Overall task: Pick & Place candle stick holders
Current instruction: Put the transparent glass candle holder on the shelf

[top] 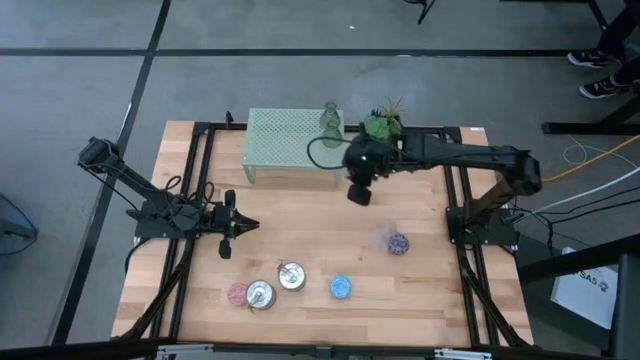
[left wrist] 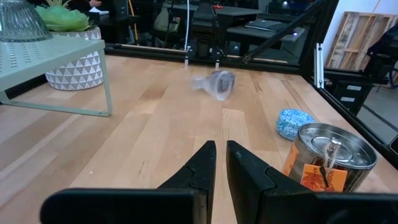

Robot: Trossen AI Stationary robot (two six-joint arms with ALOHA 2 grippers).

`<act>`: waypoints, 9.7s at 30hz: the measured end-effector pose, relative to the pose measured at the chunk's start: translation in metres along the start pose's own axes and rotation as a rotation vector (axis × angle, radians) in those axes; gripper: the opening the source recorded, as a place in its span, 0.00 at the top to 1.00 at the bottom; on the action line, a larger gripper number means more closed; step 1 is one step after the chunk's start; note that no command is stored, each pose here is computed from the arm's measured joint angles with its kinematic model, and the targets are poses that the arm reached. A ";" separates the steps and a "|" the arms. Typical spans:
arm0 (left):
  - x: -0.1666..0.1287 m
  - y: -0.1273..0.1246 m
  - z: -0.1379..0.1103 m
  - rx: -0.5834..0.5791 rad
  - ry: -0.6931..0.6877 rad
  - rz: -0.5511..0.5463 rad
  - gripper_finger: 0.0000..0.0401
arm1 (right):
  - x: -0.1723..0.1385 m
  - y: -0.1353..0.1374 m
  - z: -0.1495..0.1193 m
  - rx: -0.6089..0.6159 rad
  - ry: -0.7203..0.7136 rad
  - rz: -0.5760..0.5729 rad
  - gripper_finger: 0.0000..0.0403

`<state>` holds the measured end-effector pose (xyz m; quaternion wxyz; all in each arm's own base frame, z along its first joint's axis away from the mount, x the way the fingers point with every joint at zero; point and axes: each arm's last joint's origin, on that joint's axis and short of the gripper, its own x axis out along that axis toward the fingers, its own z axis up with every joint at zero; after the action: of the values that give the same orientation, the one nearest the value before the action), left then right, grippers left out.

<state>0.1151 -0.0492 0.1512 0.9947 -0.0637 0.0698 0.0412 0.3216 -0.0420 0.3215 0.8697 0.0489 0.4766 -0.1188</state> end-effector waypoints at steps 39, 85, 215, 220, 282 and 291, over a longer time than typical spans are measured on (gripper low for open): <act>0.000 0.000 0.000 0.000 0.000 0.000 0.92 | 0.044 0.126 -0.147 0.191 0.474 0.028 0.44; 0.000 0.000 -0.001 0.009 0.012 0.003 0.92 | 0.035 0.166 -0.172 -0.021 0.168 -0.060 1.00; 0.000 0.002 -0.002 0.014 0.013 0.037 0.92 | 0.096 0.147 -0.135 0.255 0.264 0.144 0.67; 0.000 0.002 -0.002 0.015 0.013 0.037 0.92 | 0.080 0.146 -0.111 0.193 0.116 0.110 0.67; 0.000 0.001 -0.002 0.014 0.014 0.030 0.92 | 0.045 0.047 -0.056 0.021 -1.023 -0.041 0.67; 0.000 0.001 -0.002 0.014 0.015 0.030 0.92 | 0.035 0.036 -0.037 0.027 -1.053 -0.090 0.67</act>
<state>0.1147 -0.0482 0.1490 0.9938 -0.0558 0.0783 0.0552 0.3186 -0.0059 0.2716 0.9846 -0.0268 -0.0246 -0.1709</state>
